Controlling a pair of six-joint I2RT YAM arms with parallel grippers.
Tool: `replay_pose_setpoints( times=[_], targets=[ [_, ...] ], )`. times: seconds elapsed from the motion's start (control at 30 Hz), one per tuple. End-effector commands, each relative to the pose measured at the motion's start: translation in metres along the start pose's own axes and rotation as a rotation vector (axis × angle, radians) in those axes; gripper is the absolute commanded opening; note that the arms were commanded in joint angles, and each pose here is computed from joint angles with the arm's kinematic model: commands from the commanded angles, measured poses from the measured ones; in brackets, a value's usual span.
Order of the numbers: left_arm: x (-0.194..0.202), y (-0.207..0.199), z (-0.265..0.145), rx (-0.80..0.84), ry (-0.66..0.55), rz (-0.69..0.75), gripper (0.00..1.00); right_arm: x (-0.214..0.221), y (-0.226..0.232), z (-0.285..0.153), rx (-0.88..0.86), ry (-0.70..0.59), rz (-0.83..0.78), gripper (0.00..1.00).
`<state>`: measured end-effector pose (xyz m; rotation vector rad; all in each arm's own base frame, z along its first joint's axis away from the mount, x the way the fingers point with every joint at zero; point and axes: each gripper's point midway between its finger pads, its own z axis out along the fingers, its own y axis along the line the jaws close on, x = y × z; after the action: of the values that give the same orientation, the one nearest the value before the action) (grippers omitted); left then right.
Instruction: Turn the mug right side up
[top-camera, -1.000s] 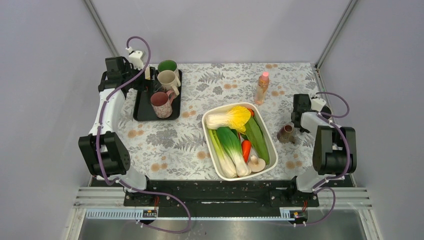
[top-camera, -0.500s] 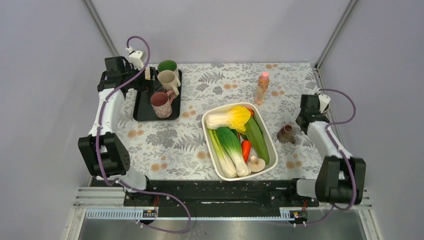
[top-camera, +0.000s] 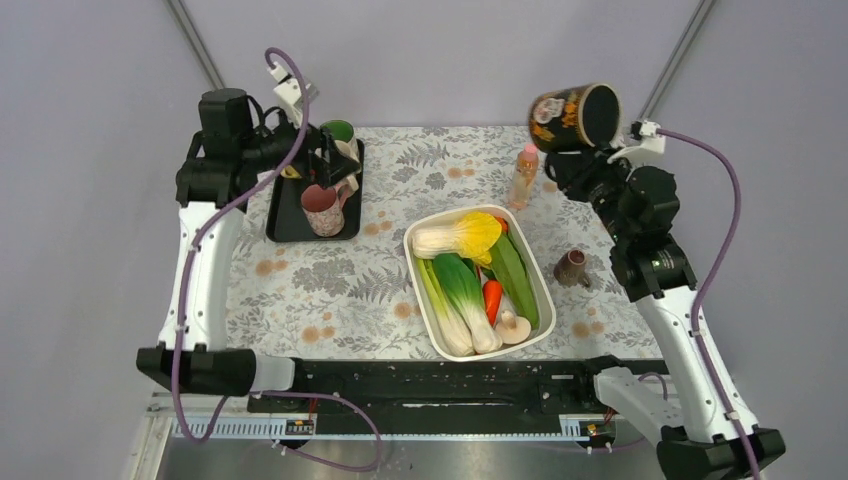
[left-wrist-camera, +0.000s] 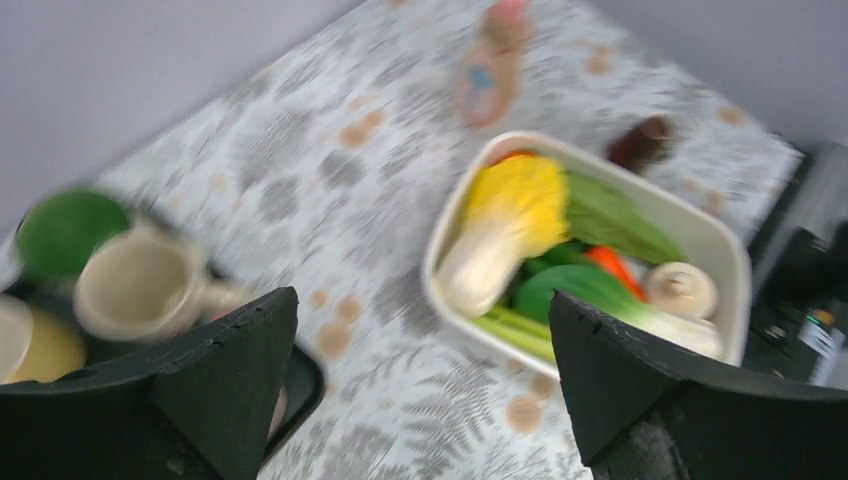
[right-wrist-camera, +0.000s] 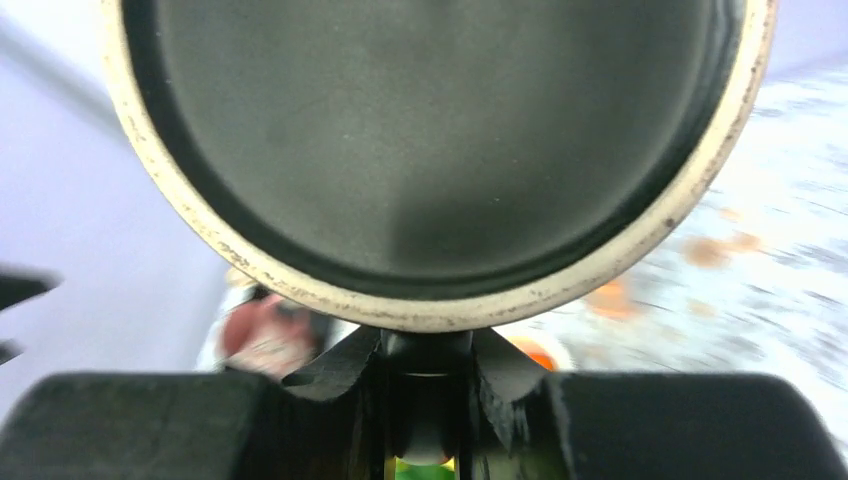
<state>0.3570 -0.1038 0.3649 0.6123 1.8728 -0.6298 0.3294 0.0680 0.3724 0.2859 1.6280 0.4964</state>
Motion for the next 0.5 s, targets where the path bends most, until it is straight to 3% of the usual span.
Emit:
replay_pose_setpoints(
  times=[0.0,0.17,0.4,0.47],
  targets=[
    [-0.059,-0.118,-0.039,0.306,-0.15,0.125,0.99,-0.081,0.157,-0.047,-0.574,-0.227,0.105,0.0],
    [-0.095,-0.181,-0.062,0.605,-0.207,0.005,0.99,-0.092,0.228,-0.076,-0.851,-0.236,0.244,0.0],
    [-0.123,-0.196,-0.054,0.686,-0.246,-0.091,0.99,-0.092,0.278,-0.099,-1.021,-0.227,0.321,0.0],
    [-0.128,-0.202,-0.053,0.72,-0.251,-0.099,0.92,-0.089,0.288,-0.1,-1.043,-0.214,0.33,0.0]
  ],
)
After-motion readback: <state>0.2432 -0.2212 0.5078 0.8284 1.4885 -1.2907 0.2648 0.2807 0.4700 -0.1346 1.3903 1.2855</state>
